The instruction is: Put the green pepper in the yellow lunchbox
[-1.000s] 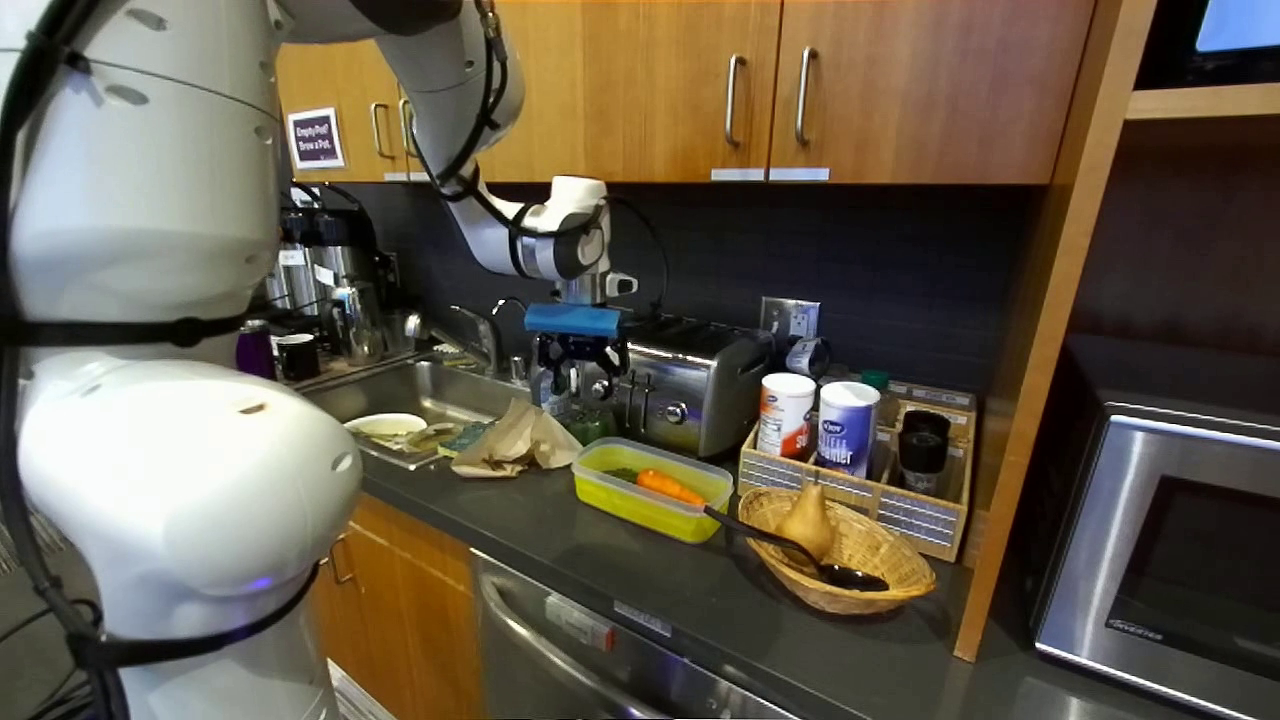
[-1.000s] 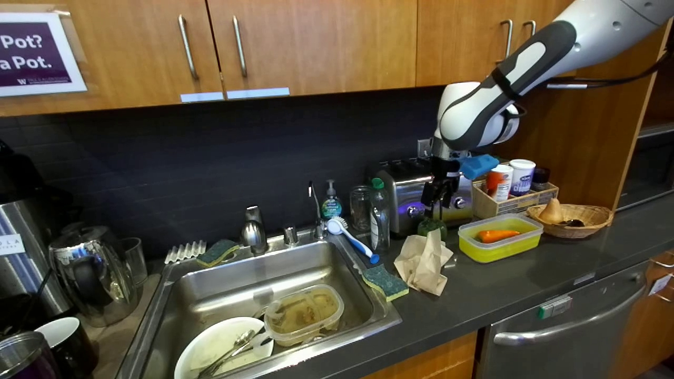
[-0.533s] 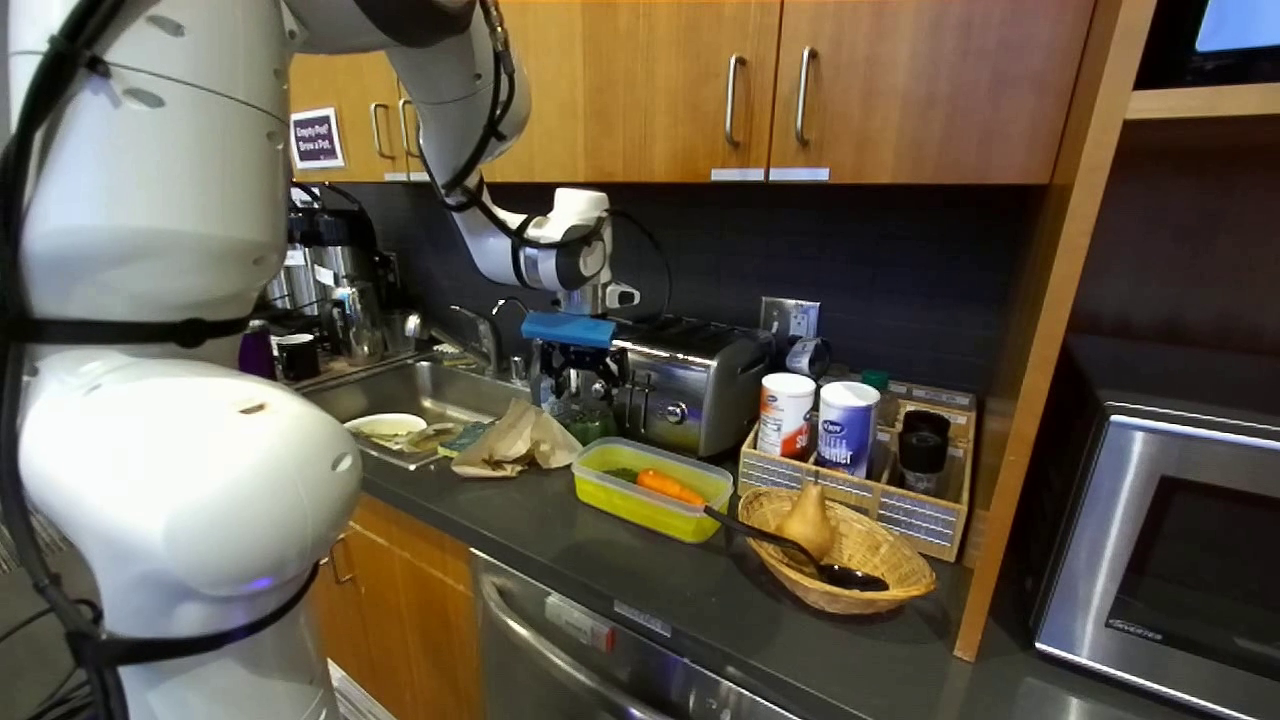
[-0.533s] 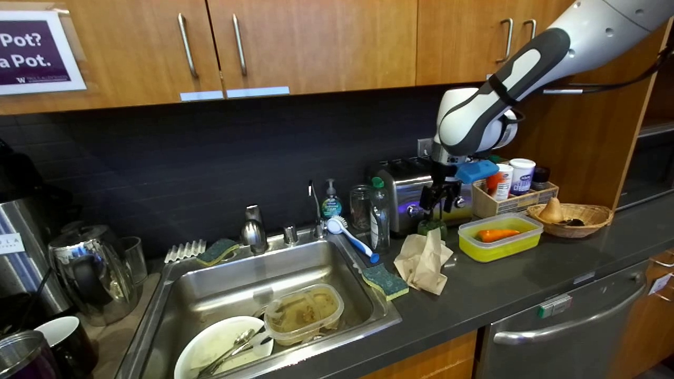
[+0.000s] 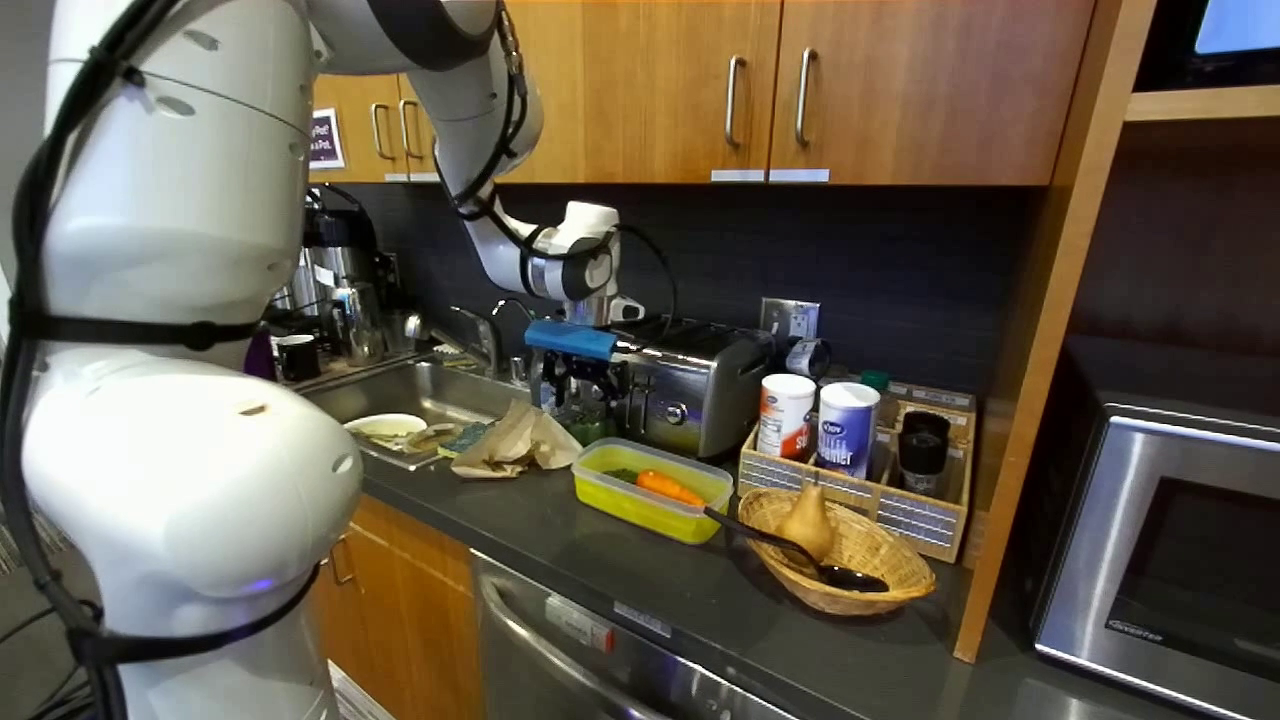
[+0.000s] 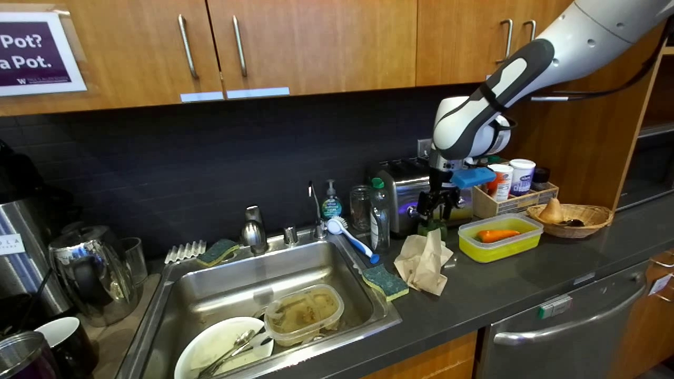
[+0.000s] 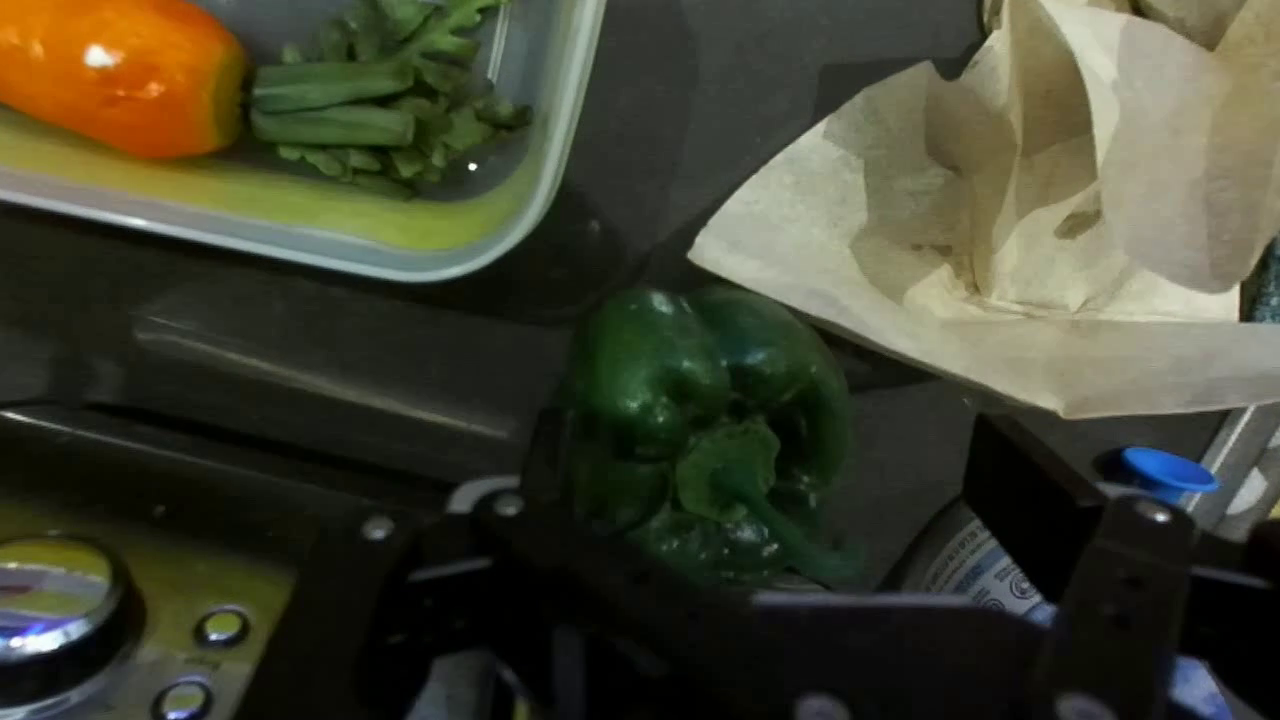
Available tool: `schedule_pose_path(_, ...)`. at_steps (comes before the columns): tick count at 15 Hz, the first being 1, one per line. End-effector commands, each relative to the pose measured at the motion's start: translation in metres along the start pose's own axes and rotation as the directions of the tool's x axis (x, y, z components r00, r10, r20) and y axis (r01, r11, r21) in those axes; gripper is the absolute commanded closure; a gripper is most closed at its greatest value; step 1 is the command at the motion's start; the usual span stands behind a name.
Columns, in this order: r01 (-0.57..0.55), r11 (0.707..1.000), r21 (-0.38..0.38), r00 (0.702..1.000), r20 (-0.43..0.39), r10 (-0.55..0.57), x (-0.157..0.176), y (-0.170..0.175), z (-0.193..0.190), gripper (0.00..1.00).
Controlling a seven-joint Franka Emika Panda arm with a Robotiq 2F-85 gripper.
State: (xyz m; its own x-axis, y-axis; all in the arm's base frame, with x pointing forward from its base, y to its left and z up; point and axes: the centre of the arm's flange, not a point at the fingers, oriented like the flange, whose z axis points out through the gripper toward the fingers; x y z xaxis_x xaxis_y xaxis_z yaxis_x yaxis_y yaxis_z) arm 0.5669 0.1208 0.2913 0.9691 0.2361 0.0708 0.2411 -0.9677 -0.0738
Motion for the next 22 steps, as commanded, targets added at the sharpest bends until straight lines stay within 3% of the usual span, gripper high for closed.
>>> schedule_pose_path(1,0.002,1.0,0.017,1.0,0.013,-0.003,0.009,-0.002,-0.002,0.0)
schedule_pose_path(22,0.011,1.0,0.017,0.999,0.038,-0.012,0.009,0.001,0.022,0.0)
